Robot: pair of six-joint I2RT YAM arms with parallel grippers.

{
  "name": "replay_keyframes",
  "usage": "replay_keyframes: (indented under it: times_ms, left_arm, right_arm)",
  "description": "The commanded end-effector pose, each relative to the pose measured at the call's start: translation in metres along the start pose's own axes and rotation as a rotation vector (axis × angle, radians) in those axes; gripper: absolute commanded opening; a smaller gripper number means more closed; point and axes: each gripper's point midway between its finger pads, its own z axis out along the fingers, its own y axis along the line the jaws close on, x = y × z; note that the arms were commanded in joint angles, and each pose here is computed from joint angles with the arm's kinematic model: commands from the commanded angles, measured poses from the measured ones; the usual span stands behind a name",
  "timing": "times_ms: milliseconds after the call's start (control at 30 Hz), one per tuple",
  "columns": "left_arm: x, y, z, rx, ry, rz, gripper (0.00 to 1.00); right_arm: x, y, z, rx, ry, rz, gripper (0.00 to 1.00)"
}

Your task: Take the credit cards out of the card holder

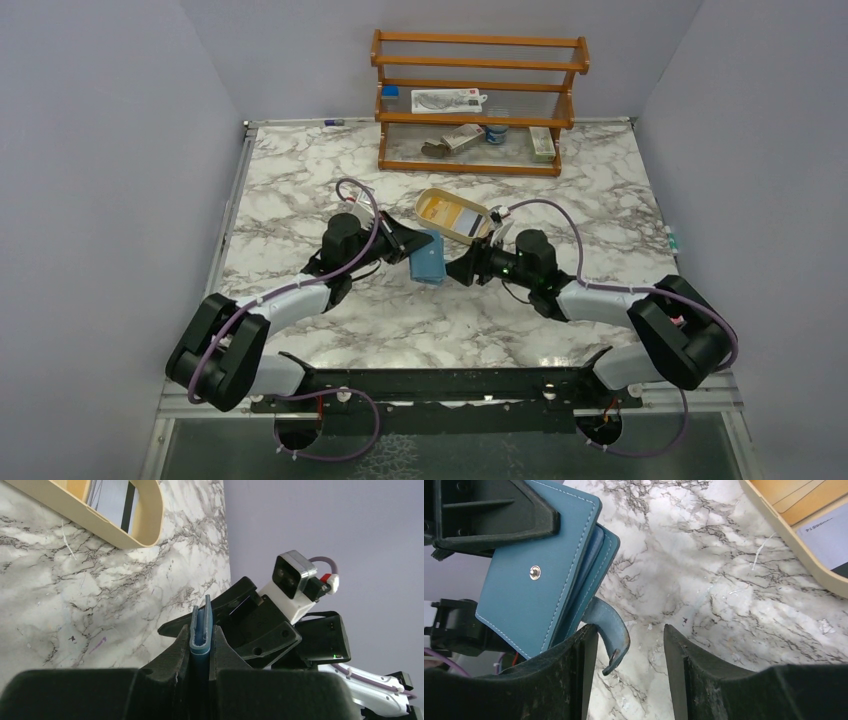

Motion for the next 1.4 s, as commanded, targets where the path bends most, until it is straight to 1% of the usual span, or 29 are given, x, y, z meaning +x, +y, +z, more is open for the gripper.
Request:
replay_keyframes:
  times_ms: [0, 100, 233, 467, 567, 667, 767, 833, 867, 933, 967, 1000, 1067, 1133, 1267, 1367]
  left_arm:
    - [-0.012, -0.019, -0.004, 0.066, -0.063, 0.029, 0.0]
    - [-0.011, -0.017, -0.004, 0.065, -0.059, 0.021, 0.0]
    - [-0.009, -0.017, -0.005, 0.071, -0.052, 0.018, 0.0]
    - [-0.007, -0.016, -0.006, 0.072, -0.05, 0.018, 0.0]
    - [-0.006, -0.015, -0.006, 0.073, -0.045, 0.02, 0.0]
    - [-0.005, -0.014, -0.006, 0.07, -0.04, 0.016, 0.01]
    - [-0.004, -0.013, -0.005, 0.067, -0.034, 0.014, 0.11]
    - [-0.003, -0.011, -0.005, 0.064, -0.029, 0.012, 0.23]
    - [-0.003, -0.01, -0.005, 0.063, -0.026, 0.013, 0.36]
    - [-0.001, -0.008, -0.004, 0.057, -0.018, 0.012, 0.72]
    - [0.0, -0.007, -0.004, 0.056, -0.012, 0.01, 0.84]
    - [0.002, -0.005, -0.004, 0.054, -0.005, 0.01, 0.9]
    - [0.003, -0.005, -0.003, 0.055, 0.004, 0.014, 0.96]
    - [0.004, -0.003, -0.003, 0.052, 0.009, 0.017, 0.98]
    - [0.008, 0.005, -0.002, 0.037, 0.023, 0.017, 0.99]
    - [0.015, 0.018, -0.001, 0.006, 0.045, 0.003, 0.99]
  right_arm:
    - [-0.007, 0.013, 0.002, -0.069, -0.038, 0.038, 0.55]
    - [-0.009, 0.013, 0.002, -0.064, -0.045, 0.037, 0.53]
    - [-0.01, 0.015, 0.002, -0.071, -0.045, 0.026, 0.45]
    - [-0.011, 0.016, 0.001, -0.075, -0.046, 0.014, 0.18]
    - [-0.012, 0.016, 0.001, -0.075, -0.046, 0.007, 0.02]
    - [-0.014, 0.017, 0.0, -0.069, -0.048, -0.003, 0.01]
    - [-0.02, 0.017, -0.002, -0.057, -0.051, -0.031, 0.01]
    - [-0.025, 0.017, -0.004, -0.039, -0.048, -0.061, 0.01]
    - [-0.029, 0.019, -0.006, -0.031, -0.053, -0.081, 0.0]
    - [-0.036, 0.019, -0.01, -0.006, -0.05, -0.12, 0.01]
    - [-0.039, 0.019, -0.012, 0.005, -0.05, -0.141, 0.01]
    - [-0.041, 0.018, -0.014, 0.017, -0.047, -0.156, 0.01]
    - [-0.042, 0.017, -0.018, 0.032, -0.036, -0.193, 0.01]
    - [-0.039, 0.015, -0.022, 0.047, -0.018, -0.205, 0.01]
    - [-0.019, 0.007, -0.029, 0.061, 0.021, -0.187, 0.01]
    - [-0.003, 0.001, -0.032, 0.068, 0.046, -0.161, 0.01]
